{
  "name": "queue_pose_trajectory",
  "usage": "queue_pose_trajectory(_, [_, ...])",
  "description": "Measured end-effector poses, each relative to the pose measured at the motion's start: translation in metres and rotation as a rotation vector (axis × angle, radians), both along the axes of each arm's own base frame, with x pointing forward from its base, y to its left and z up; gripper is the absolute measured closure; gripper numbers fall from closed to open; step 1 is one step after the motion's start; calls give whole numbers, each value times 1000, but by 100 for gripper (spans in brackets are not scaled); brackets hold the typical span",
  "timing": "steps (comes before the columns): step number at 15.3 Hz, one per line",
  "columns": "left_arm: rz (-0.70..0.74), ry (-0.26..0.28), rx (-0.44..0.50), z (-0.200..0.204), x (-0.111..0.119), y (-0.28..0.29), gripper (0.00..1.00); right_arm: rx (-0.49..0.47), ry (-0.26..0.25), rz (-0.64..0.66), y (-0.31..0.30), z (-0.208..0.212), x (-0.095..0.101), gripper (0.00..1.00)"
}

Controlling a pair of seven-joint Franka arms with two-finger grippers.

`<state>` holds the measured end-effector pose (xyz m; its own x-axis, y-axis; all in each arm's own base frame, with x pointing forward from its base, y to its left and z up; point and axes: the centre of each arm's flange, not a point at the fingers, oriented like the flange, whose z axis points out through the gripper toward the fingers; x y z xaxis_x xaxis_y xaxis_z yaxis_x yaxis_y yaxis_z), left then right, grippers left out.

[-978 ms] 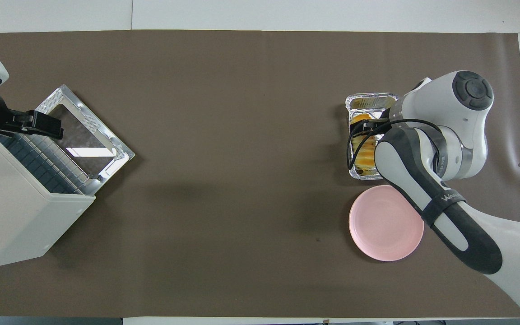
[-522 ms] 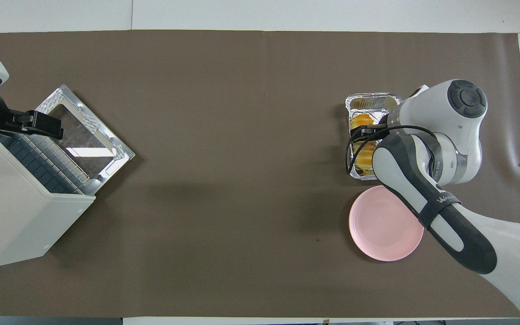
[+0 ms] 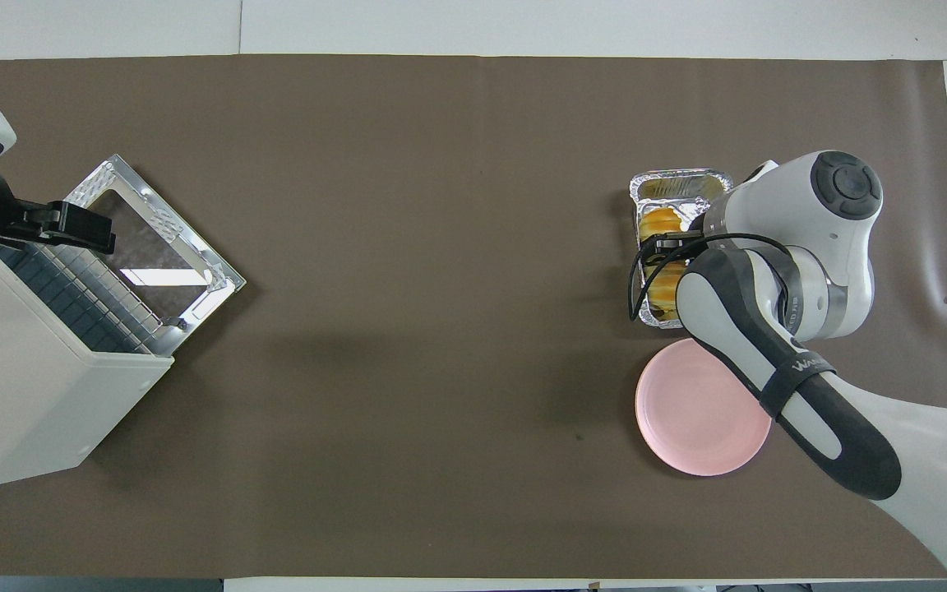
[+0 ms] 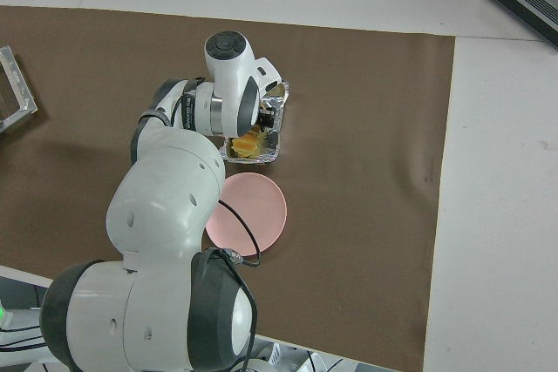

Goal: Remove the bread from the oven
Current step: 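Lower the right gripper into the tray and grasp the bread slices, then lift the bread slices and lower them onto the pink plate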

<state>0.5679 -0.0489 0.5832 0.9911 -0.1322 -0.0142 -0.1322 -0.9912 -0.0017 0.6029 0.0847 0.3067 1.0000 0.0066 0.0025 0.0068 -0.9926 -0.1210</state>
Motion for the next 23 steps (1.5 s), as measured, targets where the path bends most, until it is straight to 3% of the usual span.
queue_pose_trajectory(5, [0,0,0,0,0,0,0,0,-6,-2,-1,3,1,80])
queue_pose_trajectory(6, [0,0,0,0,0,0,0,0,-9,-4,-2,5,2,84])
queue_pose_trajectory(10, [0,0,0,0,0,0,0,-4,26,3,-6,44,8,86])
queue_pose_trajectory(13, [0,0,0,0,0,0,0,-17,34,0,-16,102,-4,91])
queue_pose_trajectory(18, [0,0,0,0,0,0,0,-55,85,13,-19,169,-68,91])
queue_pose_trajectory(23, [0,0,0,0,0,0,0,-93,165,21,-19,141,-137,91])
